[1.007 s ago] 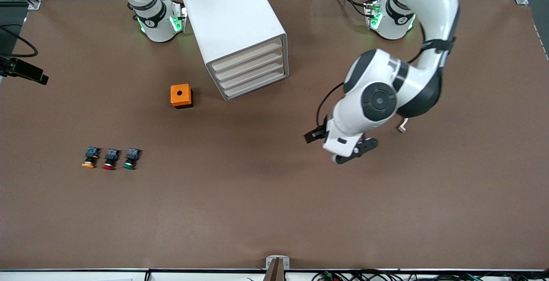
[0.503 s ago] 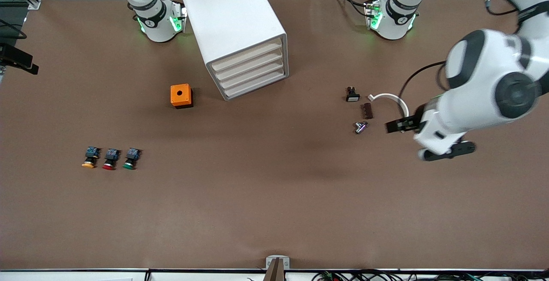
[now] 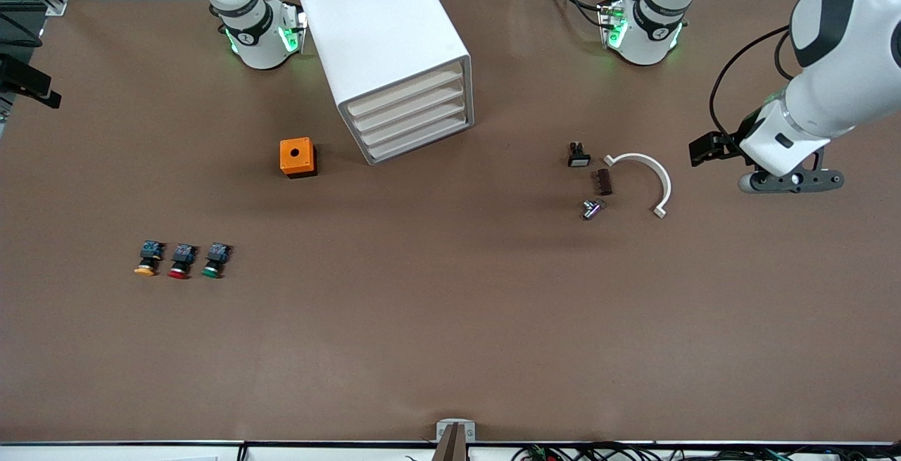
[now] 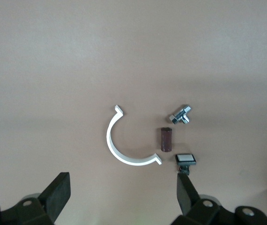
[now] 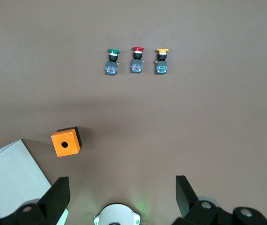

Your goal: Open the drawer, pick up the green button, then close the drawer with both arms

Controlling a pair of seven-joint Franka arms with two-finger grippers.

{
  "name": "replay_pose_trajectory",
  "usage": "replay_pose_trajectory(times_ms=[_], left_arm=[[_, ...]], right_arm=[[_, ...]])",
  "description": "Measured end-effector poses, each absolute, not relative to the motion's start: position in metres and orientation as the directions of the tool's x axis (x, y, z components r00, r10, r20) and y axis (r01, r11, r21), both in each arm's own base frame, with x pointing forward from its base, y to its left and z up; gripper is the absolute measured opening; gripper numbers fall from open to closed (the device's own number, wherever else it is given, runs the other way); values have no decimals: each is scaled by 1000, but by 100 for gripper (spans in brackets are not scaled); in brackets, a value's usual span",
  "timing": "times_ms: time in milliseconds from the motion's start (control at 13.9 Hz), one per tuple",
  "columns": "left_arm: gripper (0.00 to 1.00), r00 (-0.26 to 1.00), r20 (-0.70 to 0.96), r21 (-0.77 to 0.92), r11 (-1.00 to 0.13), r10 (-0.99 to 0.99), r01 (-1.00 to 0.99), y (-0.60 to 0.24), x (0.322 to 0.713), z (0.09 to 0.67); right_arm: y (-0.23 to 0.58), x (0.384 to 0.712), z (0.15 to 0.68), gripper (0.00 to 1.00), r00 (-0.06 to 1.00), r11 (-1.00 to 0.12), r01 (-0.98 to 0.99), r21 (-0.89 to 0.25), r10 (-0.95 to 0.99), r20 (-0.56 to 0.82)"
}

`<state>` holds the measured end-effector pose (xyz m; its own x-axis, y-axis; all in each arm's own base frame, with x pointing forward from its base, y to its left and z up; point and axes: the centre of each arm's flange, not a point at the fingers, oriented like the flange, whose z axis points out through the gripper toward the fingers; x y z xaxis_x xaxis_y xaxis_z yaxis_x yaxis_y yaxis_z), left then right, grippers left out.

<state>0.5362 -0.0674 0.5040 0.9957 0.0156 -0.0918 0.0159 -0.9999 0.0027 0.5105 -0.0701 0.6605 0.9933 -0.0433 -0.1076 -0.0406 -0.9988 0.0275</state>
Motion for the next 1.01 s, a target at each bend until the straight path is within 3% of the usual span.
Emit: replay_pose_trajectory(times_ms=[216,719,1007], left_arm=[[100,999,-36,9,-1000,28,28,-56,530,519],[100,999,41,15,-1000,6,5,-35,525,619],[100,1000,27,15,-1000,5,4,-35,523,631]], right_arm=[[-66,501,655,100,993,-999,-34,27,-36,-110],[-67,481,650,100,992,-999,-43,-6,-42,-116],[-70,478,649,100,993,-999,-51,-13,-49,-108]])
